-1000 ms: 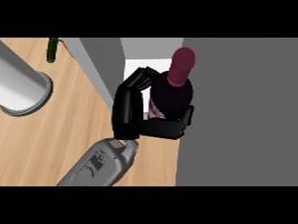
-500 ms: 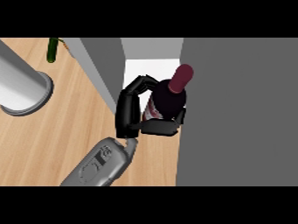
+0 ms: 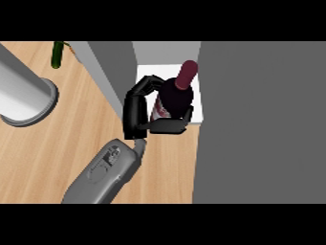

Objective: Pick up the wine, place it into the cabinet and close the cabinet

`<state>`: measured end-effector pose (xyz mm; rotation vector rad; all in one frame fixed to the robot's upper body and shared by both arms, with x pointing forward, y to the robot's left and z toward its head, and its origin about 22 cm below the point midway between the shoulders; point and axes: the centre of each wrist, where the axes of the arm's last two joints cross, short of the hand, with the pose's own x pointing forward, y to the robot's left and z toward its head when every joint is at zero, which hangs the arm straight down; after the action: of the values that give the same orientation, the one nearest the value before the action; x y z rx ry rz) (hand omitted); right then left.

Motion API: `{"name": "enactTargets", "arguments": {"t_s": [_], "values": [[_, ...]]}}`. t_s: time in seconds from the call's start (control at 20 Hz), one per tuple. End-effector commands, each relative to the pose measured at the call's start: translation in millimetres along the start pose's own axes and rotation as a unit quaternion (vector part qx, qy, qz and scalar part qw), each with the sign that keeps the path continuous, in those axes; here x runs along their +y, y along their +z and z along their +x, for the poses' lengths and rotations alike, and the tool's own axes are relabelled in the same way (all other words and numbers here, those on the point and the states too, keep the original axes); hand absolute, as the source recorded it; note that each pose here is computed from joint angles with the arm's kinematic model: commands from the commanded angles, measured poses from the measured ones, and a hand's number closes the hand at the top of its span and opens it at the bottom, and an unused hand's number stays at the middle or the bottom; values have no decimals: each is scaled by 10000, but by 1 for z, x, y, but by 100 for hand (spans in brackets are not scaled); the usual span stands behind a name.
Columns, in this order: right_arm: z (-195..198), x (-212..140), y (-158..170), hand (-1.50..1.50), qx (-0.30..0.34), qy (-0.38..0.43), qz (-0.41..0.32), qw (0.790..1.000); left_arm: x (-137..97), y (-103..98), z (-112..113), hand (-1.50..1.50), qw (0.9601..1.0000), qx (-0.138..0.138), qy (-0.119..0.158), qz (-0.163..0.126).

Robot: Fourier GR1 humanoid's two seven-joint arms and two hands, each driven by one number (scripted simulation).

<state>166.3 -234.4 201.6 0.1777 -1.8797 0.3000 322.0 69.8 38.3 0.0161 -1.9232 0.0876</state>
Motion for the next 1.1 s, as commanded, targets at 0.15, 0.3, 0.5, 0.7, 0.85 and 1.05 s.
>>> {"name": "enactTargets", "arguments": {"t_s": [0.15,0.3,0.5,0.7,0.85,1.05], "values": [[18,-3,25,-150,-367,-126,169,9991,10,-23,-2,150,9996,-7,94,252],[13,10,26,-150,-221,-253,196,9992,19,-8,-26,150,9997,52,-32,224],[9,1,14,-150,-279,-240,146,9992,12,-32,-9,150,9995,282,131,17],[18,5,26,-150,-288,-261,238,9990,7,-48,-12,150,9990,373,205,145],[16,-4,32,-150,-274,-298,90,9991,8,-61,-13,150,9991,366,-126,159],[5,-1,28,-150,-309,-426,220,9984,12,-62,-24,150,9986,497,-74,187]]}}
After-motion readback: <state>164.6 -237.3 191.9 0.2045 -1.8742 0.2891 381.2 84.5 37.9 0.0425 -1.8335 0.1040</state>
